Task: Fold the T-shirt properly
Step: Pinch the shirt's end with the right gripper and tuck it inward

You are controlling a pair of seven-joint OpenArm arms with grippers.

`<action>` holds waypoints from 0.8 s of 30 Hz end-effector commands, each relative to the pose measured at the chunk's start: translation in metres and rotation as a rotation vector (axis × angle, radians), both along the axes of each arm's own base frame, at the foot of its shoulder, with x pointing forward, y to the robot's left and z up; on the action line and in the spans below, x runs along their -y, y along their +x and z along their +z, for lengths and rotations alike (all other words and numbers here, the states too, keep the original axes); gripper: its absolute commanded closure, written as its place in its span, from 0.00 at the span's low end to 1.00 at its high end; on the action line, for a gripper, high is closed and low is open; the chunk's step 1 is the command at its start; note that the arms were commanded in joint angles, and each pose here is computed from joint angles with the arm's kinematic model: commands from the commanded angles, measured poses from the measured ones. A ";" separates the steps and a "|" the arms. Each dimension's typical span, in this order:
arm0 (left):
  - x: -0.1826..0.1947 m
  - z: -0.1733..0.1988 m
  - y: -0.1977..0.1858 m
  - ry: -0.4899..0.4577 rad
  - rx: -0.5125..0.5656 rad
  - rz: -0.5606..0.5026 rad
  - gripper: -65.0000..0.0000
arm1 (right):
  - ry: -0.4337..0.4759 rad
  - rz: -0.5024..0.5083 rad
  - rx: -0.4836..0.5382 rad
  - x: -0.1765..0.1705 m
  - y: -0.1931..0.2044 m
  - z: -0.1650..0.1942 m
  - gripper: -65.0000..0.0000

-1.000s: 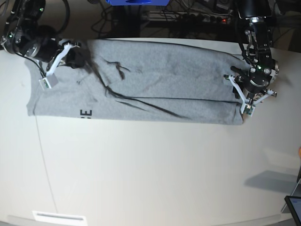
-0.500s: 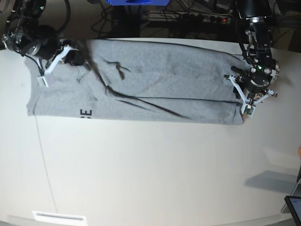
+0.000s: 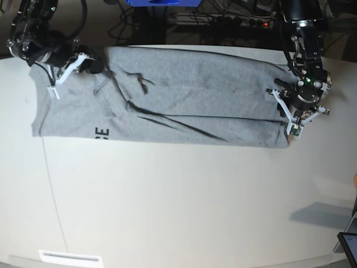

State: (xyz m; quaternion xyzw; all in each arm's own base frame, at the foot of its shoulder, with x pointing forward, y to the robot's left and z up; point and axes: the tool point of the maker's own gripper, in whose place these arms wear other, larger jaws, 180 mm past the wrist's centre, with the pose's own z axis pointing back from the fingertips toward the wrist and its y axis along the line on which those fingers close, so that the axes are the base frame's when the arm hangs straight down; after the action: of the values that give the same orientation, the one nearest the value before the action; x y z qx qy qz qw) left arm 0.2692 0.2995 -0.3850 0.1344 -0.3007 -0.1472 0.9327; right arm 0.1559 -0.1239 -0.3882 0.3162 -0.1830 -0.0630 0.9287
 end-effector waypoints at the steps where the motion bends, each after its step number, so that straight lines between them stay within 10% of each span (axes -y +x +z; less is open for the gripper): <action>1: -0.007 0.015 0.009 0.021 0.048 -0.001 0.66 | 0.007 -0.003 0.020 0.001 0.002 0.006 1.00; 8: -0.005 0.014 0.010 0.021 0.046 -0.005 0.66 | 0.007 -0.004 0.010 0.001 -0.003 0.004 0.98; 13: -0.004 0.014 0.010 0.019 0.046 -0.006 0.66 | 0.002 -0.002 0.025 0.001 0.000 0.008 0.76; 24: -0.001 0.022 0.011 0.015 0.072 -0.014 0.66 | -0.008 -0.095 0.230 0.055 0.034 0.066 0.75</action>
State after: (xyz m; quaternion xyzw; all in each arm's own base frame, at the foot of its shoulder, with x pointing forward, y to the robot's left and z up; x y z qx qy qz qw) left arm 0.2713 0.2976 -0.3775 0.1363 -0.3101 -0.1500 0.9288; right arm 0.1867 -0.1804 -0.3307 0.3041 -0.2904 -0.0768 0.9040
